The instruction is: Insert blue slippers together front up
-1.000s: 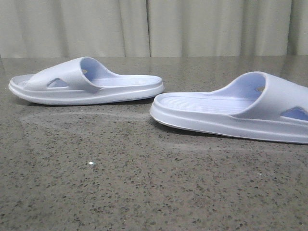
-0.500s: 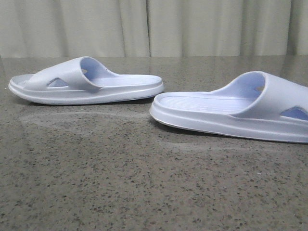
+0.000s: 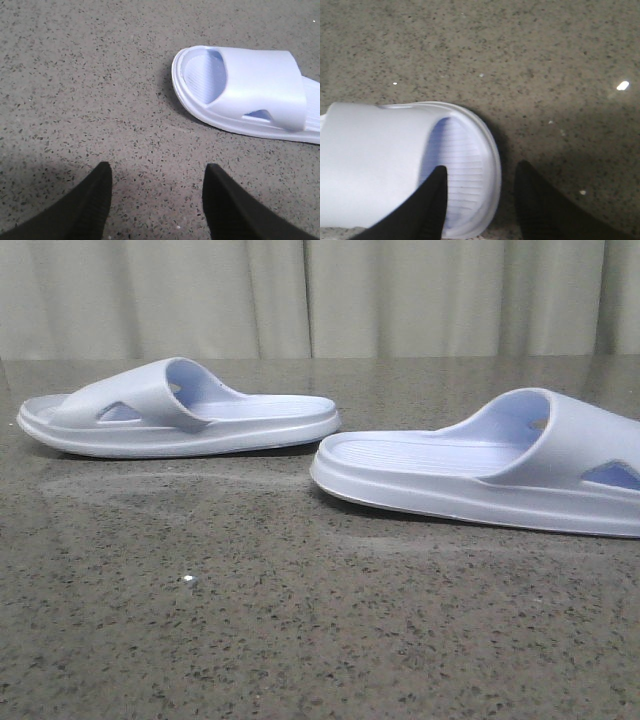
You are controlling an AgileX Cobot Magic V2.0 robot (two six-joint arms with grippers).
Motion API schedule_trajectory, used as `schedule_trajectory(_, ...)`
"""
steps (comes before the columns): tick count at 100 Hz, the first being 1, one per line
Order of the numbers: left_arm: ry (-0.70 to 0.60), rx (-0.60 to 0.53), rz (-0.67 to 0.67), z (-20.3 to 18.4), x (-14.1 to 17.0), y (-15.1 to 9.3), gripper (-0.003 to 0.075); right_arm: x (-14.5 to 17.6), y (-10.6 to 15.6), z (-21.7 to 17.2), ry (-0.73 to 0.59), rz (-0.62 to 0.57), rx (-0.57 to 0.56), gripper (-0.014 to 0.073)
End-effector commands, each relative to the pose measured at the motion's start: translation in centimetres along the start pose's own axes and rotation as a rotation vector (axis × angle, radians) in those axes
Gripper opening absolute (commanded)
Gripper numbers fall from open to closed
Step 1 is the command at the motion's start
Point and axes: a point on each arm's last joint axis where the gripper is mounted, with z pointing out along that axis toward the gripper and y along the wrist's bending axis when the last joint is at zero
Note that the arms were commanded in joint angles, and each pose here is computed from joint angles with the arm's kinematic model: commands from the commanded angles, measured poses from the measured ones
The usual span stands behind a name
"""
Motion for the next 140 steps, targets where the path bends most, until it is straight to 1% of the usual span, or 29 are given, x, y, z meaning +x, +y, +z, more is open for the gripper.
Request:
schedule_trajectory(1, -0.092, 0.022, -0.007, -0.3, -1.6, -0.6, 0.0363, -1.1, -0.2, -0.4, -0.035, -0.021, 0.016, 0.0267)
schedule_trajectory(12, -0.088, 0.030, -0.013, 0.0, -1.6, -0.6, 0.0363, -0.9, -0.4, 0.5, 0.026, -0.031, 0.001, 0.0266)
schedule_trajectory(28, -0.080, 0.036, -0.013, 0.3, -1.6, -0.6, 0.0363, -1.1, -0.7, 1.9, 0.061, -0.025, 0.003, 0.0267)
schedule_trajectory(49, -0.083, 0.043, -0.001, 0.3, -1.6, -0.7, 0.0363, -1.1, -0.6, 3.8, 0.110, -0.012, -0.069, 0.0266)
schedule_trajectory(60, -0.083, 0.045, 0.008, 0.3, -1.6, -0.7, 0.0363, -1.1, -0.4, 4.8, 0.139, -0.013, -0.135, 0.0266)
schedule_trajectory(67, -0.084, 0.047, 0.004, 0.3, -1.6, -0.7, 0.0363, -1.0, -0.5, 5.3, 0.157, 0.012, -0.166, 0.0261)
schedule_trajectory(72, -0.084, 0.047, 0.005, 0.3, -1.6, -0.7, 0.0363, -1.0, -0.6, 5.5, 0.169, 0.019, -0.180, 0.0228)
schedule_trajectory(77, -0.084, 0.047, 0.005, 0.3, -1.6, -0.7, 0.0363, -1.0, -0.6, 5.5, 0.176, 0.018, -0.193, 0.0158)
schedule_trajectory(81, -0.084, 0.047, 0.005, 0.3, -1.6, -0.7, 0.0363, -1.0, -0.7, 5.4, 0.178, 0.021, -0.194, 0.0066)
schedule_trajectory(82, -0.082, 0.047, 0.004, 0.3, -1.6, -0.7, 0.0363, -1.0, -0.7, 5.4, 0.179, 0.023, -0.194, 0.0032)
schedule_trajectory(84, -0.081, 0.047, 0.004, 0.4, -1.7, -0.7, 0.0363, -1.0, -0.8, 5.4, 0.178, 0.025, -0.193, -0.0002)
schedule_trajectory(87, -0.077, 0.046, 0.001, 0.5, -1.7, -0.7, 0.0363, -1.0, -0.8, 5.4, 0.177, 0.026, -0.191, -0.0092)
schedule_trajectory(88, -0.077, 0.046, 0.001, 0.5, -1.8, -0.7, 0.0363, -1.0, -0.8, 5.4, 0.177, 0.026, -0.191, -0.0108)
schedule_trajectory(99, -0.040, 0.049, -0.004, 1.4, -2.5, -0.9, 0.0363, -1.0, -1.0, 5.4, 0.173, 0.034, -0.187, -0.0102)
schedule_trajectory(116, -0.008, 0.061, -0.016, 3.1, -5.2, -1.5, 0.0363, -1.1, -1.1, 5.4, 0.170, 0.028, -0.185, -0.0102)
schedule_trajectory(126, 0.045, 0.066, -0.035, 4.6, -6.5, -1.3, 0.0363, -1.1, -1.1, 5.4, 0.170, 0.026, -0.186, -0.0102)
schedule_trajectory(131, 0.078, 0.087, -0.038, 5.4, -7.0, -1.3, 0.0363, -1.1, -1.1, 5.4, 0.170, 0.026, -0.186, -0.0102)
schedule_trajectory(140, 0.132, 0.168, -0.052, 7.0, -7.8, -1.2, 0.0363, -1.1, -1.1, 5.4, 0.170, 0.026, -0.186, -0.0102)
